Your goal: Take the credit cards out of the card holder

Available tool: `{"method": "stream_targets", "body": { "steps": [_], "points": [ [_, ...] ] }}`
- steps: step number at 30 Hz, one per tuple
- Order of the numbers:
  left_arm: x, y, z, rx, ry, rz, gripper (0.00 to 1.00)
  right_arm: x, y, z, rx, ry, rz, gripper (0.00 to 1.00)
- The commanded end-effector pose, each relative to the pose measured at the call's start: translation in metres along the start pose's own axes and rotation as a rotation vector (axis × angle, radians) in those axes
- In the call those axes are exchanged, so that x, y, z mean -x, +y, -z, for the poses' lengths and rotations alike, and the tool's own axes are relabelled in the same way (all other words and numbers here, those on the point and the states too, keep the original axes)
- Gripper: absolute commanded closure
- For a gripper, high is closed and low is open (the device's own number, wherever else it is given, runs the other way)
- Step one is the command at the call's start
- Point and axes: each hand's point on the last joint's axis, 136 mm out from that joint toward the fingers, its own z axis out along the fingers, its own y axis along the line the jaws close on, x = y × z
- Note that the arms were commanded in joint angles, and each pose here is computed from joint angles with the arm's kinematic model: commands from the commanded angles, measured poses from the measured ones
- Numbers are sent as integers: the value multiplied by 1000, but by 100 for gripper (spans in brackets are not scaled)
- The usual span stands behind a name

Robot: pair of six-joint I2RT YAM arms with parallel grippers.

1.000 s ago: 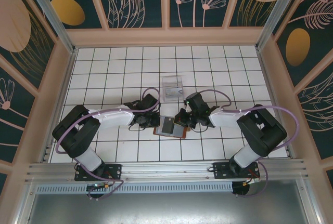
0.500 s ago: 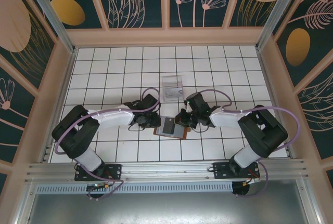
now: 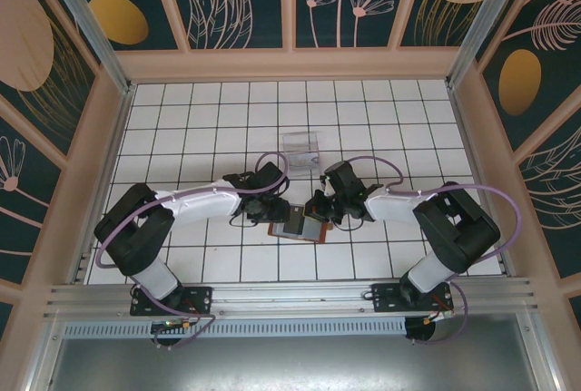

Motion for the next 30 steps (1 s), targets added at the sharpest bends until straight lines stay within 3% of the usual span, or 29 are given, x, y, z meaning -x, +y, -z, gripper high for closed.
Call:
{"method": "stream_targets", "body": {
  "steps": [1,9,16,30],
  "points": [
    [-2,3,-2,36,19,-17,48,1,-6,-1,-27,7,3,100],
    [-16,15,-24,70,84,-32,54,1,-7,-1,-34,9,7,100],
    [-24,32,-25,122,80,-25,66,2,-9,5,-55,-16,5,100],
    [-32,44,-28,143,83,0,68,2,-17,22,-111,-64,13,100]
  ]
}}
